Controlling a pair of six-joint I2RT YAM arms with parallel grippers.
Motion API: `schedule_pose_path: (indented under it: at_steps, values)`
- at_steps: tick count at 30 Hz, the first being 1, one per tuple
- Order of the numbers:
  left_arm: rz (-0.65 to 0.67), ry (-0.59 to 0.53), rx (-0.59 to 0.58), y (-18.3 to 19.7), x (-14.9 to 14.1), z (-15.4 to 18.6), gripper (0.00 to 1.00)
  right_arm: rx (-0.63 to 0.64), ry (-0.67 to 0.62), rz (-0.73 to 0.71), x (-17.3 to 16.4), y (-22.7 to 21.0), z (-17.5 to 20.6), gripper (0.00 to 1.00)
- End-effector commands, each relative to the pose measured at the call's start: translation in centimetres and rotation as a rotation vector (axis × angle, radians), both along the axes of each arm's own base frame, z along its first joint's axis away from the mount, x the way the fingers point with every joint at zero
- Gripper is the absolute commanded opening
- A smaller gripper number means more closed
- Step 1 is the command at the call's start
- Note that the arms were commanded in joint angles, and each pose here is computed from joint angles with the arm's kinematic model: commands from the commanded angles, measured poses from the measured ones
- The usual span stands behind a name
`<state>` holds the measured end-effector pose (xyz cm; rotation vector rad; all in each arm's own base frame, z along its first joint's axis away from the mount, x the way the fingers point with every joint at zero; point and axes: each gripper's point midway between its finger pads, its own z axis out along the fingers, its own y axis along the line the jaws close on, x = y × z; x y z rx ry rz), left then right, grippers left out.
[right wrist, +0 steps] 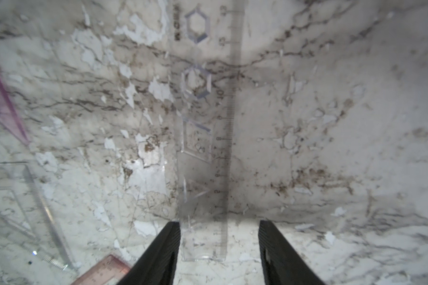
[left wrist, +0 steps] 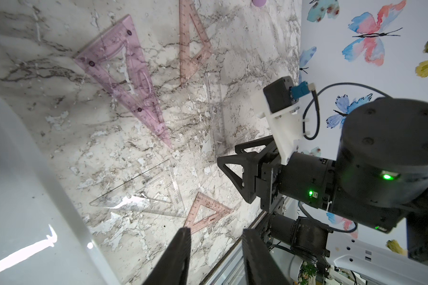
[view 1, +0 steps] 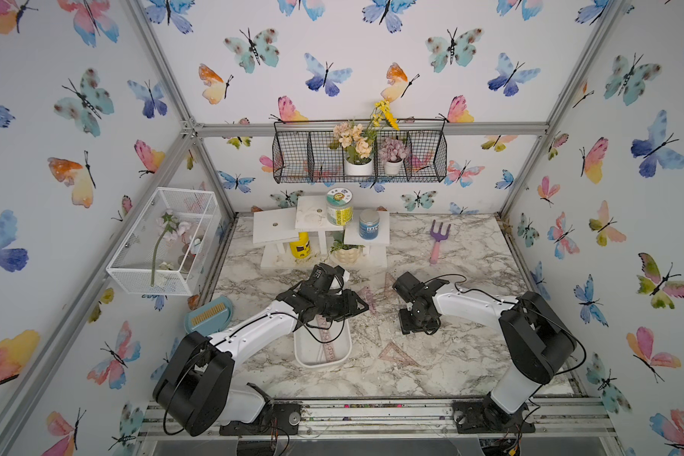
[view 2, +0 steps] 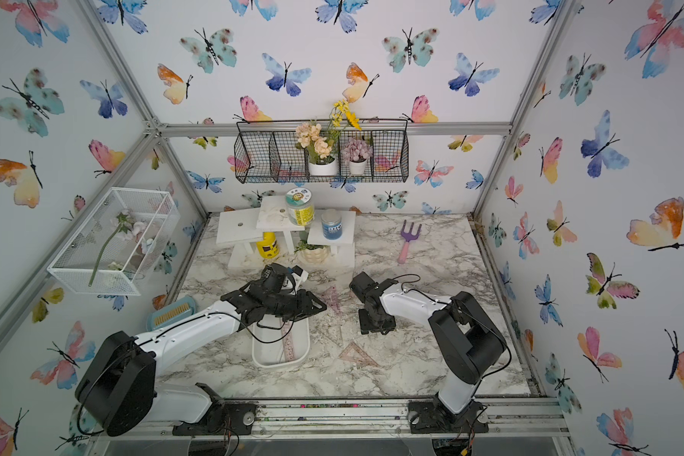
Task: Put the scattered rulers into the storage box
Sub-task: Pick up the ruler from the center of the board.
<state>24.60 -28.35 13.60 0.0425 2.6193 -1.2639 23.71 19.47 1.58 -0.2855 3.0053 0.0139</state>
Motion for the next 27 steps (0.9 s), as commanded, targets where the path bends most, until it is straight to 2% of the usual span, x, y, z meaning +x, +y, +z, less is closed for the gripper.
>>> schedule_pose_path:
  at_steps: [1, 9, 17, 23, 27]
  values:
    - [-0.022, 0.002, -0.023, -0.2, -0.5, 0.2, 0.40, -0.059, 0.006, 0.007, -0.1, -0.6, -0.4, 0.56]
    - [-0.022, 0.003, -0.022, -0.1, -0.6, 0.1, 0.40, -0.086, 0.019, 0.011, -0.4, -0.6, -1.2, 0.54]
    - [-0.021, 0.006, -0.013, 0.2, -0.9, -0.3, 0.40, -0.080, 0.040, 0.020, -0.9, 0.0, -2.2, 0.38]
    - [-0.017, 0.008, -0.008, 0.4, -1.1, -0.5, 0.40, -0.089, 0.034, 0.016, -0.8, 0.1, -2.3, 0.17]
    - [-0.019, 0.007, -0.008, 0.4, -1.1, -0.5, 0.40, -0.085, 0.030, 0.014, -0.7, 0.2, -2.2, 0.15]
